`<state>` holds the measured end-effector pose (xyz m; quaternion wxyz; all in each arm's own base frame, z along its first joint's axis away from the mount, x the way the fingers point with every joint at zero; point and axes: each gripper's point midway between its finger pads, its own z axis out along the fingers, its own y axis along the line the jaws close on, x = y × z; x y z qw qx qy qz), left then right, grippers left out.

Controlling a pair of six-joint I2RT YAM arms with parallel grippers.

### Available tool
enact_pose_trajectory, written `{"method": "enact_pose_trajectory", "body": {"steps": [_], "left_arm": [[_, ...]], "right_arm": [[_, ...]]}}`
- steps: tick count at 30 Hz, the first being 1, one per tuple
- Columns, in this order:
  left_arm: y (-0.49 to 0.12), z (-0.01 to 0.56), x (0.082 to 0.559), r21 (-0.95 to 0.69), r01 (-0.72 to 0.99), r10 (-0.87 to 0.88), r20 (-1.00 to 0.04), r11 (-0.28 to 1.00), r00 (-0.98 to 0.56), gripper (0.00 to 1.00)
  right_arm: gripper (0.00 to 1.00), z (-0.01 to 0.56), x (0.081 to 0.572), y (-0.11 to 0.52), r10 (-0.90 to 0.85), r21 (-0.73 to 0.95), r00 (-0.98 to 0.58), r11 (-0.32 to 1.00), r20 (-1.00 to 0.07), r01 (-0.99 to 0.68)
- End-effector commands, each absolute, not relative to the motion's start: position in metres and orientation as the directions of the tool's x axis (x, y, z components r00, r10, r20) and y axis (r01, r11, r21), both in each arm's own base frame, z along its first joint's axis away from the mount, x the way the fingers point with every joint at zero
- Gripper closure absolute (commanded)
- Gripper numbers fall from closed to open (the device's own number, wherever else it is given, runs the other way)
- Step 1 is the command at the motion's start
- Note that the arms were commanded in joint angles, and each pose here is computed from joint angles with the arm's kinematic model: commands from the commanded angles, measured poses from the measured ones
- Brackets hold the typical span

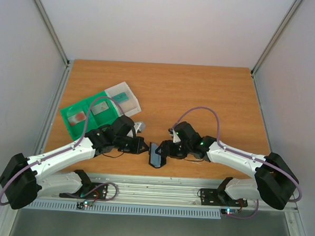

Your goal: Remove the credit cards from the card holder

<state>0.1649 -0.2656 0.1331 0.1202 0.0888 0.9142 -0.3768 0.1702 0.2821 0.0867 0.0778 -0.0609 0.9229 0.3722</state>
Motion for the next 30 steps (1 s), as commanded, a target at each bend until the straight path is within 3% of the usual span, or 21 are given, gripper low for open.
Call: {"method": "enact_pose_trajectory", "body": {"steps": [1, 12, 14, 18, 26, 30], "left_arm": [[-0.273, 0.15, 0.171, -0.693, 0.287, 0.056, -0.337, 0.661, -0.94, 1.0], [-0.261, 0.14, 0.169, -0.656, 0.278, 0.054, -0.34, 0.701, -0.939, 0.99], [-0.261, 0.14, 0.168, -0.657, 0.281, 0.056, -0.341, 0.7, -0.938, 1.0], [-0.26, 0.142, 0.168, -0.658, 0.284, 0.055, -0.346, 0.697, -0.937, 1.0], [-0.262, 0.142, 0.169, -0.661, 0.285, 0.055, -0.346, 0.695, -0.937, 1.0], [-0.262, 0.141, 0.169, -0.661, 0.282, 0.053, -0.344, 0.695, -0.938, 1.0]], "right_arm": [[0.4, 0.083, 0.172, 0.277, -0.053, 0.632, -0.981, 0.758, -0.189, -0.163], [0.66, 0.063, 0.177, 0.231, -0.03, 0.422, -0.972, 0.897, -0.233, -0.129], [0.67, 0.062, 0.18, 0.223, -0.022, 0.383, -0.969, 0.916, -0.244, -0.118], [0.6, 0.076, 0.181, 0.22, -0.012, 0.38, -0.965, 0.918, -0.262, -0.115], [0.46, 0.114, 0.173, 0.26, -0.035, 0.543, -0.954, 0.816, -0.297, -0.199], [0.38, 0.102, 0.171, 0.274, -0.061, 0.551, -0.965, 0.811, -0.256, -0.197]]}}
